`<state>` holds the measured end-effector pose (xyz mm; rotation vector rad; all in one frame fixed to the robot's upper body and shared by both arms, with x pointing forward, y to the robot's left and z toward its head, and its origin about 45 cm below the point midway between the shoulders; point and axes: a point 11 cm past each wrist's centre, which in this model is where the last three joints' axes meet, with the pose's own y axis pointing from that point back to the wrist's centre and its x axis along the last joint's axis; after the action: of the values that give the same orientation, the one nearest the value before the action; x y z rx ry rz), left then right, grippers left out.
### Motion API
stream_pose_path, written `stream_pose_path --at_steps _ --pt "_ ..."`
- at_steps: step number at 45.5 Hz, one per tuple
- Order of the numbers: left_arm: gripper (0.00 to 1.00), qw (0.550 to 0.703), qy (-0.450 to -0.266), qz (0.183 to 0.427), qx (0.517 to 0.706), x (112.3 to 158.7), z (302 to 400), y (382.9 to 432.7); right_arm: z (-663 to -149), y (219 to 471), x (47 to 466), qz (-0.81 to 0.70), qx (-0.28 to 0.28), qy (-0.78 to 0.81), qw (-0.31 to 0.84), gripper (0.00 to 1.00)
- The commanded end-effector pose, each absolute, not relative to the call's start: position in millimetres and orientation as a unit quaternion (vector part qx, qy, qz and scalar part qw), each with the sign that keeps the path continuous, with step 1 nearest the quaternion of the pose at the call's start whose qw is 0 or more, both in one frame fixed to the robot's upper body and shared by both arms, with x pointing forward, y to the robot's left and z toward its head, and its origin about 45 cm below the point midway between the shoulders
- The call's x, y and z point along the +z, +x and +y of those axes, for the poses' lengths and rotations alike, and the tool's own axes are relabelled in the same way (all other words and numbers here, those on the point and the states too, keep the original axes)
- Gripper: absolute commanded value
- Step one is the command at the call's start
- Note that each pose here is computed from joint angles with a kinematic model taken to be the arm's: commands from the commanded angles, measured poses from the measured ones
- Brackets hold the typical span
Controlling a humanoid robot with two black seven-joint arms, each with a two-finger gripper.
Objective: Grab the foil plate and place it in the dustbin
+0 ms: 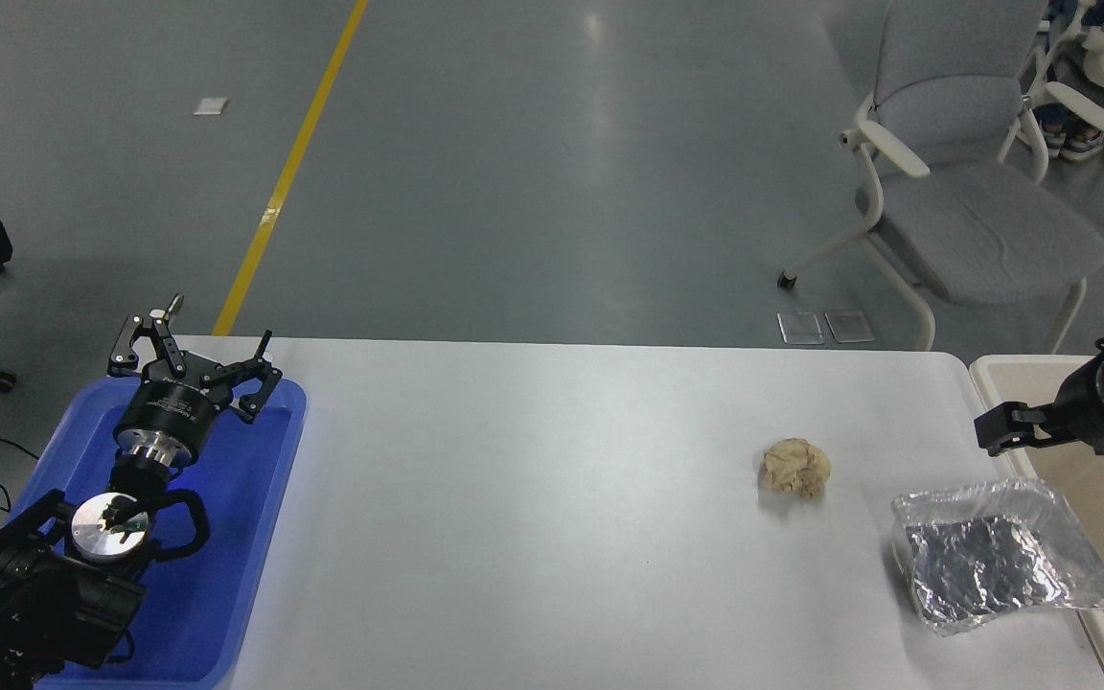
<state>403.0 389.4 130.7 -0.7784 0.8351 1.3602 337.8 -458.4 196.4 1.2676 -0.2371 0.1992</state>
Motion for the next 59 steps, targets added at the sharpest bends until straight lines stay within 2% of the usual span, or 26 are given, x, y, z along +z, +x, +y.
stream_pose_path --at_steps 1,23,46,55,59 --pt "1.0 0.631 -0.34 0.365 0.594 130.6 389.3 403.0 -488 317 152 -0.093 0.121 0.56 0.814 1.0" --pt "1.0 0.631 -0.34 0.365 0.594 130.6 389.3 403.0 -525 289 99 -0.127 0.16 0.52 0.83 1.0" --pt "1.0 0.631 -0.341 0.365 0.594 130.8 389.5 403.1 -511 284 72 -0.163 0.182 0.534 0.809 0.97" --pt "1.0 0.631 -0.34 0.365 0.594 130.7 389.4 403.1 -517 278 68 -0.163 0.188 0.533 0.809 0.83" --pt "1.0 0.631 -0.341 0.365 0.594 130.8 389.5 403.1 -518 273 64 -0.16 0.185 0.533 0.81 0.62"
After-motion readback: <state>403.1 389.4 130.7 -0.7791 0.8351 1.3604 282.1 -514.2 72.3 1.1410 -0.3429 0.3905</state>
